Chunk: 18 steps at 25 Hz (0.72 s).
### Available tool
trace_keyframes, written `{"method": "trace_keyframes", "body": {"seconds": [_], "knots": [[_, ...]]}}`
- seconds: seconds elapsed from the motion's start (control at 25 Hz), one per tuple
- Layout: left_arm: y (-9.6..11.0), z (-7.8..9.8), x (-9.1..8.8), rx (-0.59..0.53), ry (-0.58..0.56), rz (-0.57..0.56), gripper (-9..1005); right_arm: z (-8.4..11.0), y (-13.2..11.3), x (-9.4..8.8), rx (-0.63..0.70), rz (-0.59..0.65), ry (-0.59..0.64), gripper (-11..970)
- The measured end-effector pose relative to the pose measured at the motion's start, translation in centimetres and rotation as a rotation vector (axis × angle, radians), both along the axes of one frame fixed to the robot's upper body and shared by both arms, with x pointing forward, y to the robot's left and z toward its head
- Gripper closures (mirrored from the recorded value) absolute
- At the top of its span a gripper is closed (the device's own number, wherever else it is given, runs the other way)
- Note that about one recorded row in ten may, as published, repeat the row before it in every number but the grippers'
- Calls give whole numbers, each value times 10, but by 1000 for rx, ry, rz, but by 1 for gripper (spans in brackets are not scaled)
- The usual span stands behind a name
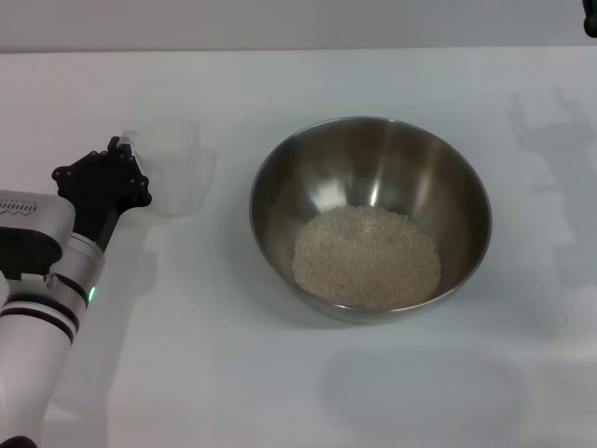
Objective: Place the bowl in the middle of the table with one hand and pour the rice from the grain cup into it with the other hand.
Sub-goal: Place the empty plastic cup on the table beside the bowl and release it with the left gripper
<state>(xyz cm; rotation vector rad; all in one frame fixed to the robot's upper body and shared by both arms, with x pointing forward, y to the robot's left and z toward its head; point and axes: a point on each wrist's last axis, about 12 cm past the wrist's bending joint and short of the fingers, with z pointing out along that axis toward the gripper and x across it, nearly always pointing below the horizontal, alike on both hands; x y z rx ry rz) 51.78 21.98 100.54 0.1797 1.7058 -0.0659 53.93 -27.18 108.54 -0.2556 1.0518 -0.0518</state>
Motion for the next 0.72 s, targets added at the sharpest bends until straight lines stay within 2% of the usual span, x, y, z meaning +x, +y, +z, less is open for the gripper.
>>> {"method": "trace_keyframes", "body": {"seconds": [0.28,0.48,0.72], "knots": [[0,-2,-1,-20,22,-8,958,-1,-1,-1,0,-2,2,361],[7,-5,-7,-58,36,16,869,-1,-1,-1,-1,-2,2,362],[7,-9,-22,-67,40,5,763,-2,-3,0,-7,-7,8,361]]}}
